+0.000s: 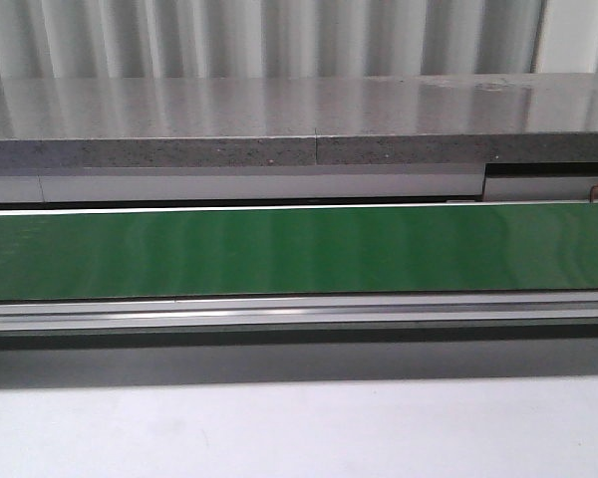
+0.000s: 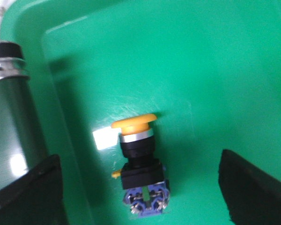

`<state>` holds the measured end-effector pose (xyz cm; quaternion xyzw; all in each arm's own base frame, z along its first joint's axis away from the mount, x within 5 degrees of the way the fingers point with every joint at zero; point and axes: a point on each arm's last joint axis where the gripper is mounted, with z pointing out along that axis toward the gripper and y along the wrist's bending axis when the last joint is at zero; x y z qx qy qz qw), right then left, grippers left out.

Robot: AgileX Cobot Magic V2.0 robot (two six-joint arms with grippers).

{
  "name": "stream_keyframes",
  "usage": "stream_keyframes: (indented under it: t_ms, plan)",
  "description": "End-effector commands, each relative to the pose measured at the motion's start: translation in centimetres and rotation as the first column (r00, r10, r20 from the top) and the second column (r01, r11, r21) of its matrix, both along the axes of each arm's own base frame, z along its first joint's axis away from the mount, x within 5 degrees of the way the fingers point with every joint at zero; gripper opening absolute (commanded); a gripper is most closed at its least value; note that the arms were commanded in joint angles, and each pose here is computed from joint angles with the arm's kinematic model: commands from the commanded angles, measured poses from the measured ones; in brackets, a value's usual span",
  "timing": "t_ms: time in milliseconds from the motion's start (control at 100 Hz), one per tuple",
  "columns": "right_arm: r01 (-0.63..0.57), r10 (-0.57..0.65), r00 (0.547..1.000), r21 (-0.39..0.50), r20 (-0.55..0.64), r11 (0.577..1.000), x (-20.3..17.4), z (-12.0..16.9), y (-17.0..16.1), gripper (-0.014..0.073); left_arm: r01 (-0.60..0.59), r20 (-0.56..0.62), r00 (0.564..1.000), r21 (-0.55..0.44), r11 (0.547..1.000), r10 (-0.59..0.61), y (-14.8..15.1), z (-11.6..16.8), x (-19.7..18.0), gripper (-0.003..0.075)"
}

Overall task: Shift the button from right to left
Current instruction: 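Lower the right gripper into the green bin and grasp the yellow button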

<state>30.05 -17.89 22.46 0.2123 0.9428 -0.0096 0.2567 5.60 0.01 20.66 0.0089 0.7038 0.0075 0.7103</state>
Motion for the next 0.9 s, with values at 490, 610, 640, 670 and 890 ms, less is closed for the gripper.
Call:
stream_keyframes:
  t_ms: [490,610,640,670,890]
  plan:
    - [0.000,-0.001,1.000,-0.040,-0.017,0.999,2.0,-3.6,-1.8,0.0664,0.017,0.095,0.995,-0.013,1.000,-0.016,-0.1,0.1,-0.2,-0.0020]
    - [-0.001,0.000,0.999,-0.027,-0.037,1.000,2.1,-4.5,-1.8,0.0636,0.017,0.095,0.995,-0.013,1.000,-0.016,-0.1,0.1,-0.2,-0.0020]
    - [-0.001,0.000,0.999,-0.026,-0.037,1.000,2.1,-4.5,-1.8,0.0610,0.017,0.095,0.995,-0.013,1.000,-0.016,-0.1,0.1,-0.2,-0.0020]
    - [-0.001,0.000,0.999,-0.024,-0.040,1.000,2.1,-4.6,-1.8,0.0575,0.017,0.095,0.995,-0.013,1.000,-0.016,-0.1,0.1,-0.2,-0.0020]
    - [-0.003,0.002,0.999,-0.018,-0.046,1.000,2.1,-4.5,-1.8,0.0214,0.017,0.095,0.995,-0.013,1.000,-0.016,-0.1,0.1,-0.2,-0.0020]
